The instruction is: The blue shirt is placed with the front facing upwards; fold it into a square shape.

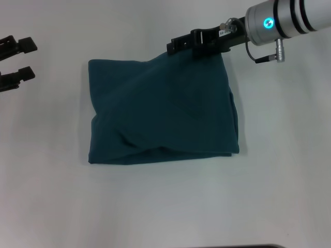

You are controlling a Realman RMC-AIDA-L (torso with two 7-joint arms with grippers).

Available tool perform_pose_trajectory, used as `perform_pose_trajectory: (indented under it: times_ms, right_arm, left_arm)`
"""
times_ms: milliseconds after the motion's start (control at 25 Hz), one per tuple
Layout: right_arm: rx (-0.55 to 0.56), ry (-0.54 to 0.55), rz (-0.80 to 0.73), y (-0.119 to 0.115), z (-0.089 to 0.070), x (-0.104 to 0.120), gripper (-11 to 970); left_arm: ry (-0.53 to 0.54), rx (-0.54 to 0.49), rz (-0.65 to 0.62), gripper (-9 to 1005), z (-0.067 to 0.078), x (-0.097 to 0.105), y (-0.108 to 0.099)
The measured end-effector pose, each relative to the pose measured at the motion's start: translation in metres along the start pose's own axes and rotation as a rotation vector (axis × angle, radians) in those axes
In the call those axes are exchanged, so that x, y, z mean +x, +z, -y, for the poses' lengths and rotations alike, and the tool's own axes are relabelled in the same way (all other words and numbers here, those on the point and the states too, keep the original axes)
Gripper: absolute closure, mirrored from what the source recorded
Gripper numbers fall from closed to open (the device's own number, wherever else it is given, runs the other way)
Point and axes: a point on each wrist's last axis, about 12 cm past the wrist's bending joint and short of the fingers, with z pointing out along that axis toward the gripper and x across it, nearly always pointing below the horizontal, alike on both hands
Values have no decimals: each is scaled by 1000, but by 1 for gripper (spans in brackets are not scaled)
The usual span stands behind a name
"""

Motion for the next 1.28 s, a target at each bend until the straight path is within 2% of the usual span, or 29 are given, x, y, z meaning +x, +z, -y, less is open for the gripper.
perform_pose_trajectory:
  times_ms: [200,360,480,640,760,1000,1280]
  right_arm:
    - [25,-11,14,-3,0,-6,76]
    - [-57,-30,68,-31,-7,-23,77]
    - [-167,-24,47,-57,-11,-26,77]
    - [-272,-3,-84,-75,-7,-7,76]
    - [-307,22,-156,-84,1,11,75]
    - [-314,91,-270,-95,20,43,75]
    - [-188,137,-406,-98,36,62,75]
  left_arm:
    - [0,0,3,111,0,0,0]
    - [3,3,-5,111,1,0,1]
    - [11,15,-57,111,4,3,5]
    - [42,12,-201,111,11,12,14]
    - [72,-8,-293,111,14,16,22]
    - [68,-19,-275,110,11,16,22]
    - [69,-17,-267,111,12,14,23]
